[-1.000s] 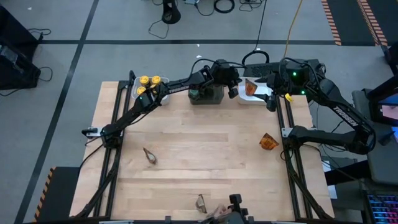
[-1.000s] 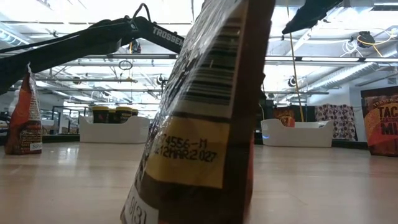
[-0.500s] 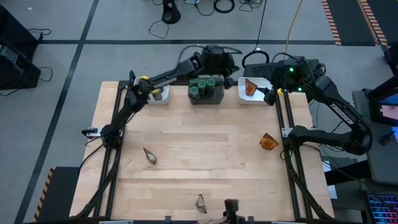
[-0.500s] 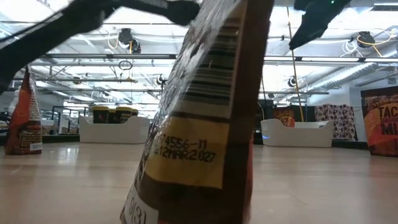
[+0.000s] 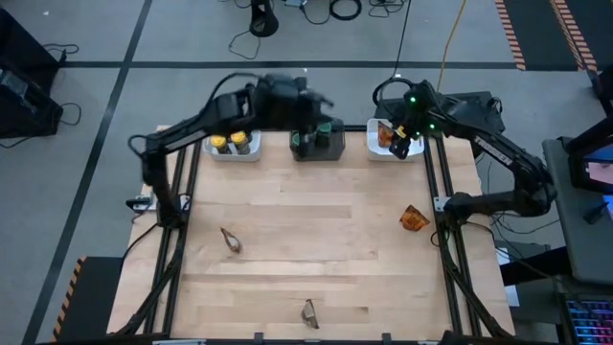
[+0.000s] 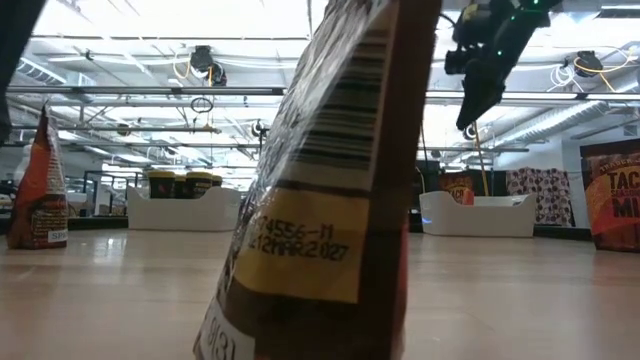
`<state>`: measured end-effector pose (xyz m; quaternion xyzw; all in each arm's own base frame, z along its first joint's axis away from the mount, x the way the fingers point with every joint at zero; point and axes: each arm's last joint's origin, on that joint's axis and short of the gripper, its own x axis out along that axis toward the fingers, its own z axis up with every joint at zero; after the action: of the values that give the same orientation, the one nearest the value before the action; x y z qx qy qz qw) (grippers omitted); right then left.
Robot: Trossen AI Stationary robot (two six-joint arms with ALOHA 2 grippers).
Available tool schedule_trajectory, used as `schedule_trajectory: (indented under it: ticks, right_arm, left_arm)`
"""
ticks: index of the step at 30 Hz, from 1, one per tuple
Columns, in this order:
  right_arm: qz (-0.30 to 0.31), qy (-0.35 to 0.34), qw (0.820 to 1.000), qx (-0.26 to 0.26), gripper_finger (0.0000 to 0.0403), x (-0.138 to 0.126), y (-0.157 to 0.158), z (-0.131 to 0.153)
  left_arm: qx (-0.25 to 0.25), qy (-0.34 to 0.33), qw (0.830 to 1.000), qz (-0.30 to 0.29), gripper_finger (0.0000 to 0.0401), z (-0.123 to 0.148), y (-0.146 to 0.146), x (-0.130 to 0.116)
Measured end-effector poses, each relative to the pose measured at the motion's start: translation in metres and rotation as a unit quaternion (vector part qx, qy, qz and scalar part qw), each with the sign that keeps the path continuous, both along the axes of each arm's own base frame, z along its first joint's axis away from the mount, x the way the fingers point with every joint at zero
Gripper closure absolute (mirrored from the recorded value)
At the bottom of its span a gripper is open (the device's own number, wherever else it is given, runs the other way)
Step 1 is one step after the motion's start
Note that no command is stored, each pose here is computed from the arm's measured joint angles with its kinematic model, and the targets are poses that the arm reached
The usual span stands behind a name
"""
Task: Sort spices by type
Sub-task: Put the top left orange seasoning pack into the right white bin
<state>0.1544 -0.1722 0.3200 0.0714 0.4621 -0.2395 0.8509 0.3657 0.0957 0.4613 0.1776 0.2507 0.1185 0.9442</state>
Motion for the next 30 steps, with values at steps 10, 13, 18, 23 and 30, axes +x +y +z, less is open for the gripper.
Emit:
schedule_trajectory:
  ticks: [10, 13, 18, 23, 30]
  right_arm:
    - [-0.014, 0.059, 0.996, 0.072, 0.0374, 0.010, -0.024, -0.034]
    - [-0.026, 0.082, 0.992, 0.095, 0.0395, 0.014, -0.037, -0.051]
    - [-0.087, 0.133, 0.982, 0.104, 0.0400, 0.011, -0.056, -0.071]
    - [-0.104, 0.140, 0.978, 0.113, 0.0402, 0.008, -0.062, -0.077]
    - [-0.134, 0.121, 0.978, 0.108, 0.0402, 0.006, -0.067, -0.079]
  left_arm:
    - [0.013, -0.088, 0.991, 0.098, 0.0395, -0.069, -0.029, -0.079]
    - [0.017, -0.155, 0.982, 0.103, 0.0395, -0.090, -0.032, -0.100]
    - [0.023, -0.199, 0.973, 0.111, 0.0395, -0.111, -0.034, -0.124]
    - [0.023, -0.202, 0.973, 0.112, 0.0395, -0.114, -0.036, -0.129]
    - [0.026, -0.195, 0.974, 0.111, 0.0395, -0.116, -0.035, -0.128]
